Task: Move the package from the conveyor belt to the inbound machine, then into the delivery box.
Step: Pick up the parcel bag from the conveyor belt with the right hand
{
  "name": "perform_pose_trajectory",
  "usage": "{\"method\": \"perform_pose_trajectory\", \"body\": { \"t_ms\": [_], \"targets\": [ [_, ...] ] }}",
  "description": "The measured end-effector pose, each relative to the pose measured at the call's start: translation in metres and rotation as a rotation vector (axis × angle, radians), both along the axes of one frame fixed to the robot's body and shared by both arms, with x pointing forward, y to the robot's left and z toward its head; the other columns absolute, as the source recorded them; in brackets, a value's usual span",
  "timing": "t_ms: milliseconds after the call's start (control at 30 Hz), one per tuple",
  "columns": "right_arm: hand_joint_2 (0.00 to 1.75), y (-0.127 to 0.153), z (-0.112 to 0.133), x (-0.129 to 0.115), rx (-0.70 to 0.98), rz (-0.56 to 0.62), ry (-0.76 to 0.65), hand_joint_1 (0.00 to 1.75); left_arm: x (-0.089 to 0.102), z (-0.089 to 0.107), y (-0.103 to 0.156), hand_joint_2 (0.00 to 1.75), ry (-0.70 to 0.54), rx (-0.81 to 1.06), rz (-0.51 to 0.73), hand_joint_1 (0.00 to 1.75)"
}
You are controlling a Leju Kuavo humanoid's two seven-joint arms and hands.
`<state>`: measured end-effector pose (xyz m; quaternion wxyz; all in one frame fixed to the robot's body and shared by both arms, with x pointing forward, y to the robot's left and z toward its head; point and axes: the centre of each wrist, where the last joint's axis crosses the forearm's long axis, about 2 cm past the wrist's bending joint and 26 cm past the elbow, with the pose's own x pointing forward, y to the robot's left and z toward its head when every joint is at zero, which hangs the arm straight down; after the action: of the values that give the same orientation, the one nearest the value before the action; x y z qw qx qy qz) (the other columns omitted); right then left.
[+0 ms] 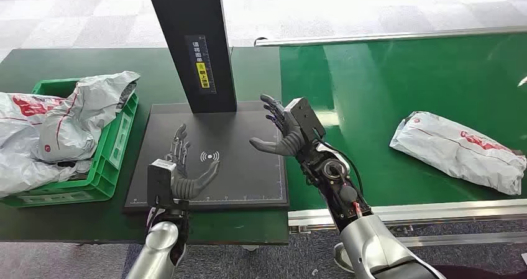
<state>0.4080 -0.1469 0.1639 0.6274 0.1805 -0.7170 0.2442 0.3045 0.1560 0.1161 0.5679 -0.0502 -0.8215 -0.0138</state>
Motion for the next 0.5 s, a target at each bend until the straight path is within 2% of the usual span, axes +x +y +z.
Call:
{"method": "perform_pose_trajectory", "body": {
  "t_ms": [500],
  "targets": [
    [1.75, 0.0000, 0.0000, 0.0000, 0.000, 0.000, 0.000, 0.00, 0.0000, 0.0000, 0.0000, 1.75, 0.000, 0.000, 0.001, 0.00]
  ]
}}
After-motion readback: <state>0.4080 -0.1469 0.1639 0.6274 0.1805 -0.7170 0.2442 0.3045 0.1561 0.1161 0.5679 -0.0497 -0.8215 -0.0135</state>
